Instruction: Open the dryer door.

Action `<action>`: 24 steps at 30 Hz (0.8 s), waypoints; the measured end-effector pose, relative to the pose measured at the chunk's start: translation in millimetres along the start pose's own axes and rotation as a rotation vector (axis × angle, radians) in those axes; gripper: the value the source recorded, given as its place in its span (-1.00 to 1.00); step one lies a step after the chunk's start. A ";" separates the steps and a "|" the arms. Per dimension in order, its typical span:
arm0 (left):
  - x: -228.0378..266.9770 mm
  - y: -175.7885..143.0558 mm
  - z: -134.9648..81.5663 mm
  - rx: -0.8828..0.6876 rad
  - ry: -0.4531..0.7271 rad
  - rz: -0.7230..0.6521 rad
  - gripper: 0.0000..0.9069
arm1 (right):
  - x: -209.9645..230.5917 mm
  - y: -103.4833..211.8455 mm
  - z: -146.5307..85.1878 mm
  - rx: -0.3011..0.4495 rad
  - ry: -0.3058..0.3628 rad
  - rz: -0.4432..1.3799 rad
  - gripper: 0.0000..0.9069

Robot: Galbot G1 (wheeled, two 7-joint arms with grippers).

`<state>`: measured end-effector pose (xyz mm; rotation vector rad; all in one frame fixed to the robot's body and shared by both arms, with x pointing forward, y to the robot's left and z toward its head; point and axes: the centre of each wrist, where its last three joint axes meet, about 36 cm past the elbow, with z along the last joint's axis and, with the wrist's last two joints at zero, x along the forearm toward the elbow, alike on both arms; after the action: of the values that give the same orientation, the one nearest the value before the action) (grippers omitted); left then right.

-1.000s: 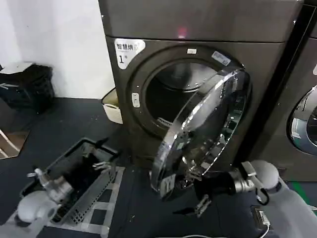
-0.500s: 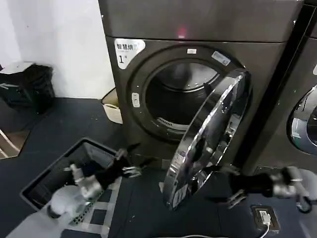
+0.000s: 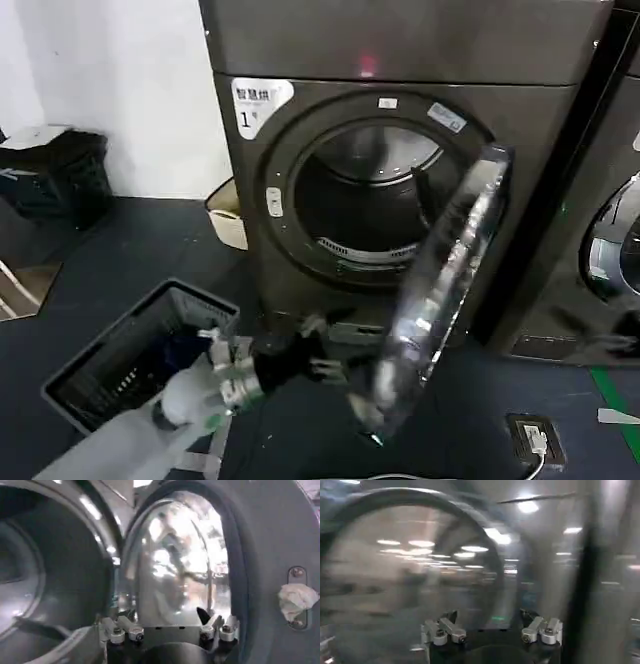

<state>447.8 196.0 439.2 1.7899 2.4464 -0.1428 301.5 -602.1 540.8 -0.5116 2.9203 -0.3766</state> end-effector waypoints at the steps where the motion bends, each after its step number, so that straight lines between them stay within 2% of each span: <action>1: -3.4 -3.1 0.1 0.004 0.000 0.015 1.00 | 9.0 1.0 -4.8 0.012 0.007 0.066 1.00; 10: -43.5 -17.4 13.6 0.028 0.017 0.128 1.00 | 80.2 29.8 -50.1 0.067 0.069 0.673 1.00; 15: -78.2 -17.8 19.5 0.028 0.007 0.180 1.00 | 116.7 44.0 -73.9 0.105 0.090 0.787 1.00; 19: -113.1 -16.1 27.6 0.013 -0.010 0.206 1.00 | 139.8 51.2 -99.9 0.172 0.108 0.845 1.00; 24: -153.4 -17.5 37.4 0.009 -0.022 0.248 1.00 | 160.6 57.5 -126.9 0.260 0.148 1.009 1.00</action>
<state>478.4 40.9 424.1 2.0627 2.1886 -0.1512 109.7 -578.5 629.6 1.0178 2.7371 -0.6127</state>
